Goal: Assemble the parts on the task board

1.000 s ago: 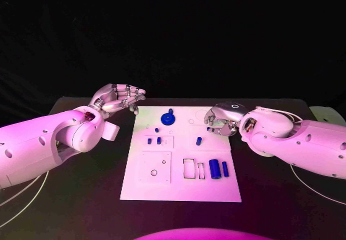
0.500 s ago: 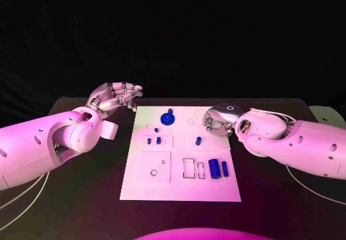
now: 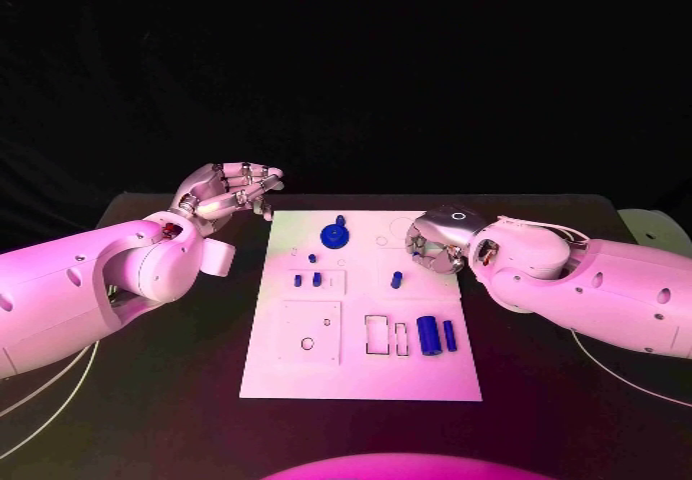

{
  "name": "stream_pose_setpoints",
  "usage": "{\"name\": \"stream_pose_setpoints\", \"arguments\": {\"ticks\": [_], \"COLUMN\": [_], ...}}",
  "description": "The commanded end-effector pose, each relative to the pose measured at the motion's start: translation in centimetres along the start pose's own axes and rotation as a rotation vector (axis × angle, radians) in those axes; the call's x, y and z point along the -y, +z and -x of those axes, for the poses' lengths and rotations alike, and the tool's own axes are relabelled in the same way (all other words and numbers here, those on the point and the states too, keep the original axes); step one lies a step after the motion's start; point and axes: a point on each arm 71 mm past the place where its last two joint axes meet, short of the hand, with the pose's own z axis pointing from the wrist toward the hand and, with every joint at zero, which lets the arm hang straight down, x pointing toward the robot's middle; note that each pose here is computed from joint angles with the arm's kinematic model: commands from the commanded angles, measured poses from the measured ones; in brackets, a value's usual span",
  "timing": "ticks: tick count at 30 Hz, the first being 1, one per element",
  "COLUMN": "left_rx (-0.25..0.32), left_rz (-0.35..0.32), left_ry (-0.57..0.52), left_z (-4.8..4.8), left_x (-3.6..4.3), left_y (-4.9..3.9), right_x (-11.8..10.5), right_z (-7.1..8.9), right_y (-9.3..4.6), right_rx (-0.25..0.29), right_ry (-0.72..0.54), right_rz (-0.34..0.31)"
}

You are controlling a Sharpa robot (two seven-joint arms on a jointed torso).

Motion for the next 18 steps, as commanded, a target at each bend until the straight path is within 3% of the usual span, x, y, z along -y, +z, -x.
{"name": "stream_pose_setpoints", "arguments": {"ticks": [1,18], "left_rx": [-0.004,0.001], "left_rz": [-0.001,0.019], "left_ry": [-0.012,-0.010], "left_z": [-0.05,0.18], "left_x": [0.03,-0.14], "left_y": [0.01,-0.01], "right_x": [0.25,0.11], "right_z": [-1.19,-1.72], "right_y": [-0.23,-0.24], "right_rx": [-0.083,-0.104], "right_ry": [-0.051,-0.072], "right_rz": [-0.027,-0.036]}}
